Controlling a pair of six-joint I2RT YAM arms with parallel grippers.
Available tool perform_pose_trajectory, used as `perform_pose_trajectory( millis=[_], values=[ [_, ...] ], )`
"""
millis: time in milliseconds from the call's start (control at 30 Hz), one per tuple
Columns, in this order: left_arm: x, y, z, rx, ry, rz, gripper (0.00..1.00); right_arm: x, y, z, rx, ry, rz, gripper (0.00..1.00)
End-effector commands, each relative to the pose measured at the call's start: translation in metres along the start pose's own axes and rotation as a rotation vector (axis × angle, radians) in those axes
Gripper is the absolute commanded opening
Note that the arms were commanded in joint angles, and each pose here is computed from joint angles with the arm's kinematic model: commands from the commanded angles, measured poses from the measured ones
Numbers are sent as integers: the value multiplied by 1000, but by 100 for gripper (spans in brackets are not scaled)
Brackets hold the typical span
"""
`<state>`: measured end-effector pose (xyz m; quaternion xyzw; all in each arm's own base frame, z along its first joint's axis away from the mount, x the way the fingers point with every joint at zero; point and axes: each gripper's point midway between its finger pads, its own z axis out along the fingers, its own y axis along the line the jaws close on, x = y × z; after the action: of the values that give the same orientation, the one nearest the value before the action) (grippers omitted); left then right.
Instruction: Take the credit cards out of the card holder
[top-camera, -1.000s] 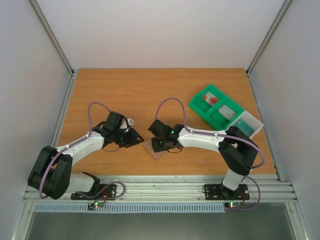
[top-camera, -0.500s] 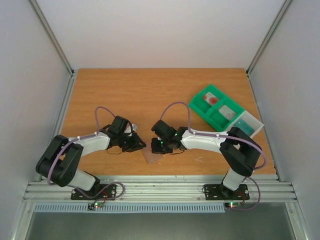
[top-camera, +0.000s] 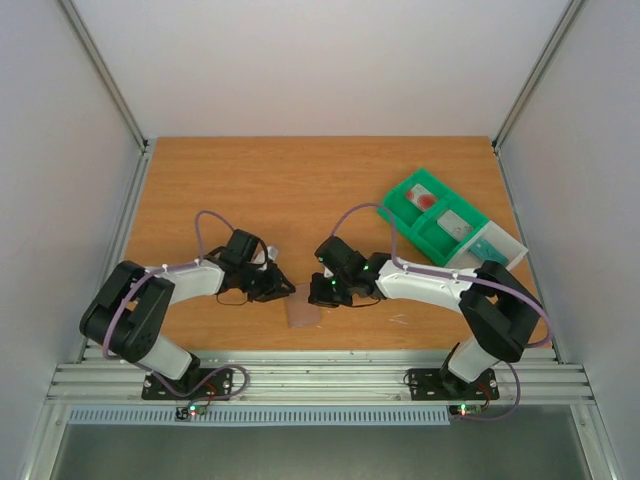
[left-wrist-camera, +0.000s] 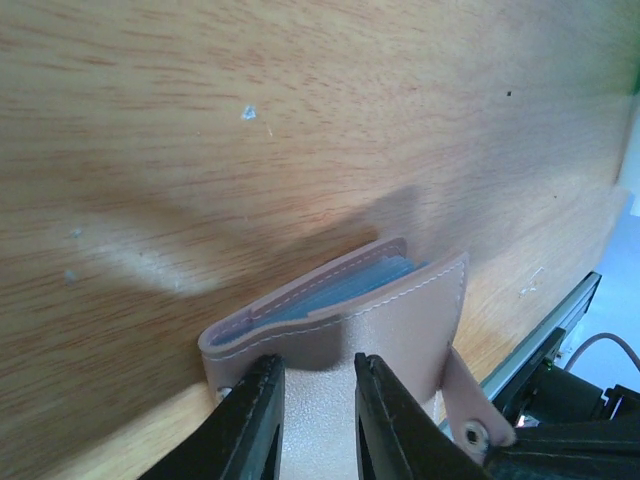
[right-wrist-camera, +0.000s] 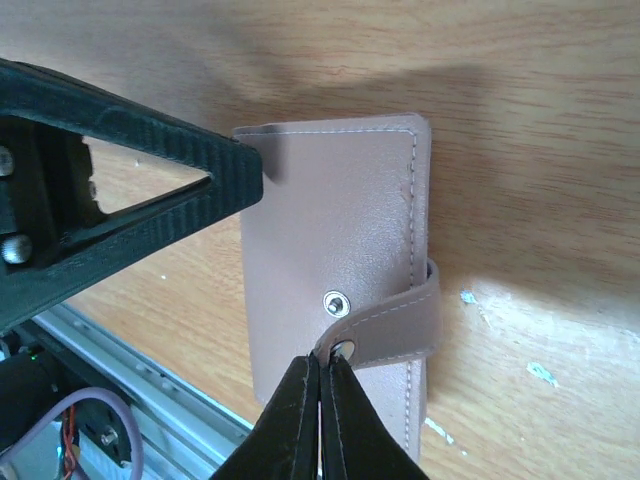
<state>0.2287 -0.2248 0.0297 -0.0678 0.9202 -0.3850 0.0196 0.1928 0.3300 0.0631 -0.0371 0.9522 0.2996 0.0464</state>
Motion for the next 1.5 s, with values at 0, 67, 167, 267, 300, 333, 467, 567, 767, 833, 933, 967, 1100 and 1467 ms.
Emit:
perform_pose_trajectory(
  millis=[0,67,167,267,300,333,467,567,767,833,933,967,1100,1467],
  values=[
    [-1,23,10,-89,-1,-2,23,-2,-1,-12,0,-17,-39,1],
    [0,22,11,-82,13,-3,23,-1,-9,-12,33,-20,-46,1],
    [2,18,10,-64,18,-4,23,-3,-17,-16,79,-37,-69,2],
    [0,10,5,-47,5,7,23,-8,-23,-24,128,-71,-101,9],
    [0,7,3,-40,0,11,24,-9,-26,-26,150,-75,-114,11],
    [-1,5,1,-36,-4,16,24,-10,-28,-28,167,-79,-125,14],
    [-2,-3,-4,-24,-10,24,25,-15,-32,-31,231,-75,-151,24],
    [-1,-8,-6,0,-7,26,25,-14,-23,-32,201,-58,-153,26],
    [-1,-11,-9,5,-19,24,25,-10,0,-24,100,-28,-145,41],
    [-1,-10,-9,4,-16,21,26,-9,4,-20,106,-19,-157,46],
    [0,-9,-8,2,-13,18,26,-9,9,-14,118,-6,-172,50],
    [1,-8,-8,1,-11,17,26,-9,9,-11,124,-4,-177,52],
    [1,-6,-6,-5,-10,17,26,-13,5,-2,187,-3,-202,58],
    [1,-4,-3,-2,2,15,26,-19,-21,12,344,14,-261,58]
  ],
)
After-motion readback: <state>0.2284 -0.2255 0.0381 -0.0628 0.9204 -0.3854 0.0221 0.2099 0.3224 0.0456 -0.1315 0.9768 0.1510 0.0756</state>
